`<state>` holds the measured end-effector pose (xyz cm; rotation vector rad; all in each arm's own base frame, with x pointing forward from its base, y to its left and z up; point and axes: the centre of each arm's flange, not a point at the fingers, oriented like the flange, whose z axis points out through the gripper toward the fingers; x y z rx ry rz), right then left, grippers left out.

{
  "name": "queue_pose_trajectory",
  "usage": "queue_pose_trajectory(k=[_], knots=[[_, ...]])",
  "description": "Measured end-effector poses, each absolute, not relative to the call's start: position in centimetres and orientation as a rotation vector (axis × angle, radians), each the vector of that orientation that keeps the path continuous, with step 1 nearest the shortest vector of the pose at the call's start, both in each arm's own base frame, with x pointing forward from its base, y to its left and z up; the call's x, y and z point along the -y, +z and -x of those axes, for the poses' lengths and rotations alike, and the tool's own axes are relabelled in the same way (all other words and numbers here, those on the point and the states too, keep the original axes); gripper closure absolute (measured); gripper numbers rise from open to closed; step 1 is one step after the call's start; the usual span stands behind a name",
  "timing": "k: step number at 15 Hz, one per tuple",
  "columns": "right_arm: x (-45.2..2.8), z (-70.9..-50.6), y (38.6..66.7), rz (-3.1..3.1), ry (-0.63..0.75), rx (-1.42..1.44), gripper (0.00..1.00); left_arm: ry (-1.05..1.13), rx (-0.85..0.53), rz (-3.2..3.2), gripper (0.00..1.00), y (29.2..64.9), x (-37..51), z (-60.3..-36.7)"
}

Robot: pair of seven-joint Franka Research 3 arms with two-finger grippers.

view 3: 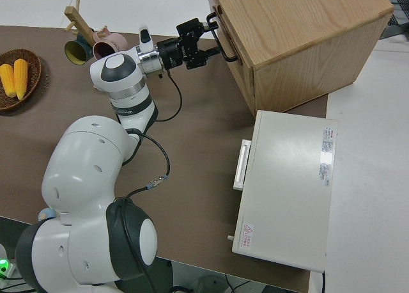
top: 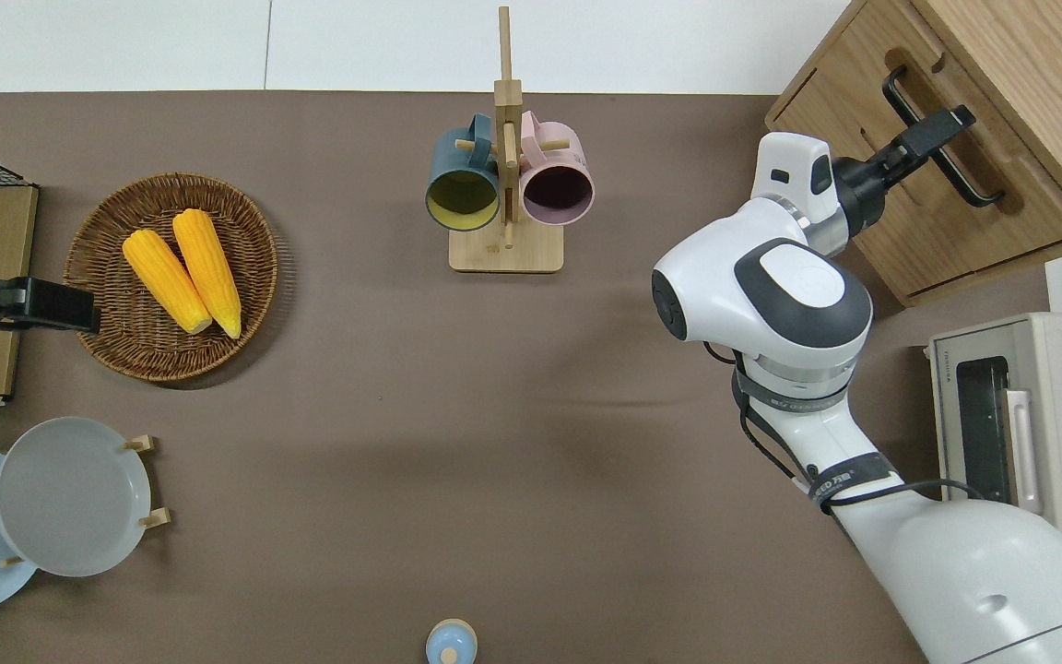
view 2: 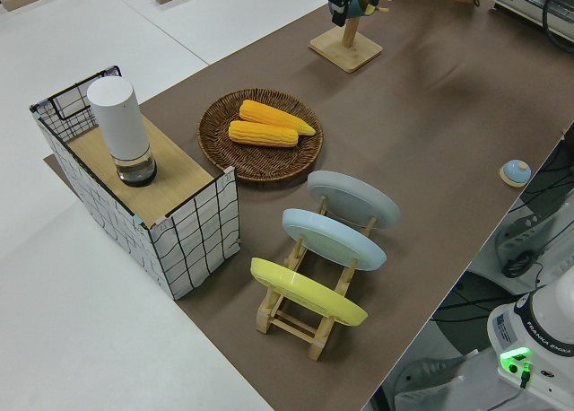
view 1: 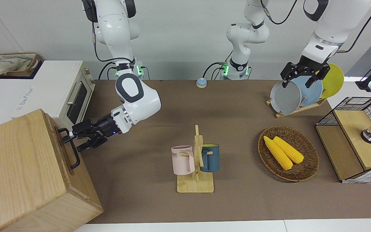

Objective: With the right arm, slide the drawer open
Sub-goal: 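Close the right gripper around the black drawer handle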

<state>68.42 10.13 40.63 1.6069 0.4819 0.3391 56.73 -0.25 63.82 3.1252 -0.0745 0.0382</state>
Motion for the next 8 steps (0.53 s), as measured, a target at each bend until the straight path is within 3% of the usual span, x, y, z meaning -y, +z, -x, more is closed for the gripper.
queue_pose_trajectory(k=[5,8], knots=[[-9.64,-68.49,40.60,-1.608,0.333,-0.477,0.16,0.038,0.075,-3.125,0.00,63.82,0.25,-56.73],[-9.83,-68.34,40.53,-1.602,0.325,-0.471,0.49,0.038,0.075,-3.125,0.01,63.82,0.25,-56.73]])
